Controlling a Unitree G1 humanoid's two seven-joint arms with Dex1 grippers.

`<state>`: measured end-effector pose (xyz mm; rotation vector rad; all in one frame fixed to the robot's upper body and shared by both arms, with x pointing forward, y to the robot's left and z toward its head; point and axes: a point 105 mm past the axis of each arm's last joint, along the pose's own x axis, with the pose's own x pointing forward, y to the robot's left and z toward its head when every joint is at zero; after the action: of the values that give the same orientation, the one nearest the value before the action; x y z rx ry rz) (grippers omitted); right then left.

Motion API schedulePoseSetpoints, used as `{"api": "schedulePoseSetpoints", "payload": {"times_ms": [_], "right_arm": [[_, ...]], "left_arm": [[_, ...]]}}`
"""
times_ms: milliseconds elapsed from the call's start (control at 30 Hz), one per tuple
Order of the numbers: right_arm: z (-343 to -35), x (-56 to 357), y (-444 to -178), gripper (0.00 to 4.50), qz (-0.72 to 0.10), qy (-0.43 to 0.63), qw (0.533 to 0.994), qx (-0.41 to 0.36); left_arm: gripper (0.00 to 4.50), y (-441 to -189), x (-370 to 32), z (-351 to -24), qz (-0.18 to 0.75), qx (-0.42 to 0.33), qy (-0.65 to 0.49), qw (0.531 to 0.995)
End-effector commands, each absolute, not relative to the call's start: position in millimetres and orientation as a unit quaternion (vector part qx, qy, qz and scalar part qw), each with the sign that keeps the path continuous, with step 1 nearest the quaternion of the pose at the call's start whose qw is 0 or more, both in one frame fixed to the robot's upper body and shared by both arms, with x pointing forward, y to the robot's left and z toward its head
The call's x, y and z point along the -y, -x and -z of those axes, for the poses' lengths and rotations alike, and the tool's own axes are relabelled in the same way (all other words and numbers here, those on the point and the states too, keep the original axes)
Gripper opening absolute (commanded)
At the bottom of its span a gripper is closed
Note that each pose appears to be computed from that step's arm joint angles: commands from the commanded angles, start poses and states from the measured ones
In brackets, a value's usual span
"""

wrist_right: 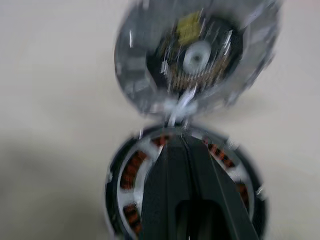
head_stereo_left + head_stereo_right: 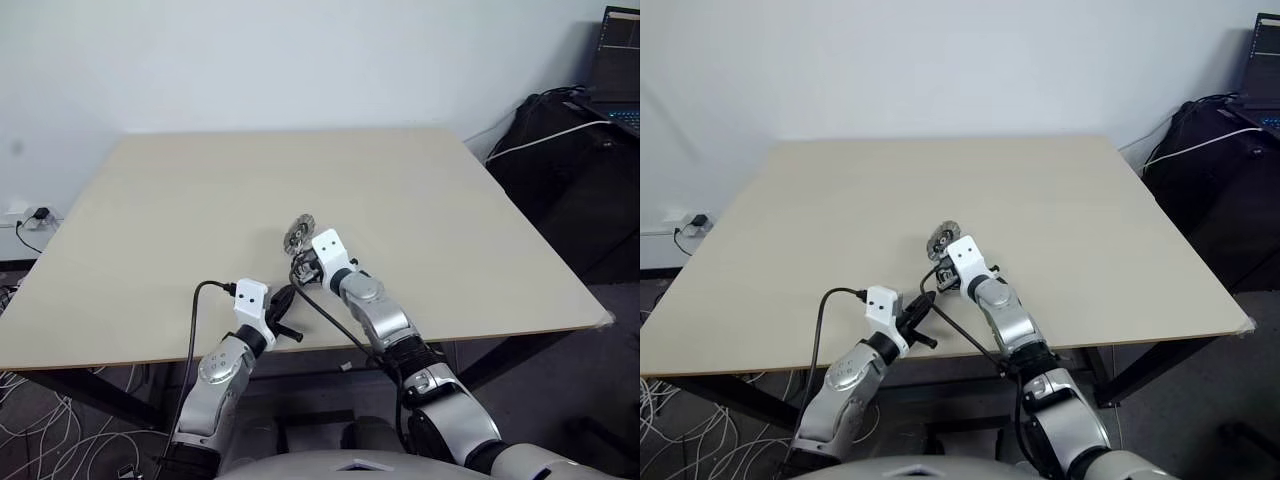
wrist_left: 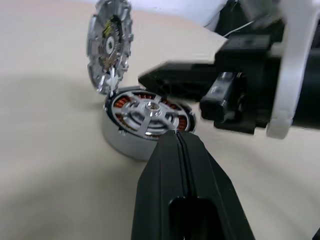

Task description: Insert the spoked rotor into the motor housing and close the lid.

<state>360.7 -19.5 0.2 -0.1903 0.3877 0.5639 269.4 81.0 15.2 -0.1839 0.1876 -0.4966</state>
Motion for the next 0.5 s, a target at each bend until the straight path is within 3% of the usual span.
{"api": "schedulePoseSetpoints", "payload": {"times_ms": [33,167,267,367,500], "right_arm": [[4,22,-362,0.0,-0.276,0.104,0.933,-0.207],[-3,22,-361,0.0,-0.282,0.095,0.935,-0.191],[-28,21,-361,0.0,-0.313,0.118,0.932,-0.138],[-44,22,-351,0.0,-0.373,0.171,0.906,-0.108],[-44,35,-342,0.0,-0.412,0.228,0.874,-0.121]], "left_arm": [[0.03,-273,-82,-36,0.243,-0.05,0.08,0.965],[0.03,-273,-83,-36,0.243,-0.045,0.064,0.967],[0.03,-273,-83,-38,0.243,-0.033,0.038,0.969],[0.03,-273,-82,-40,0.246,-0.013,0.016,0.969],[0.03,-274,-79,-40,0.25,0.013,-0.038,0.968]]}}
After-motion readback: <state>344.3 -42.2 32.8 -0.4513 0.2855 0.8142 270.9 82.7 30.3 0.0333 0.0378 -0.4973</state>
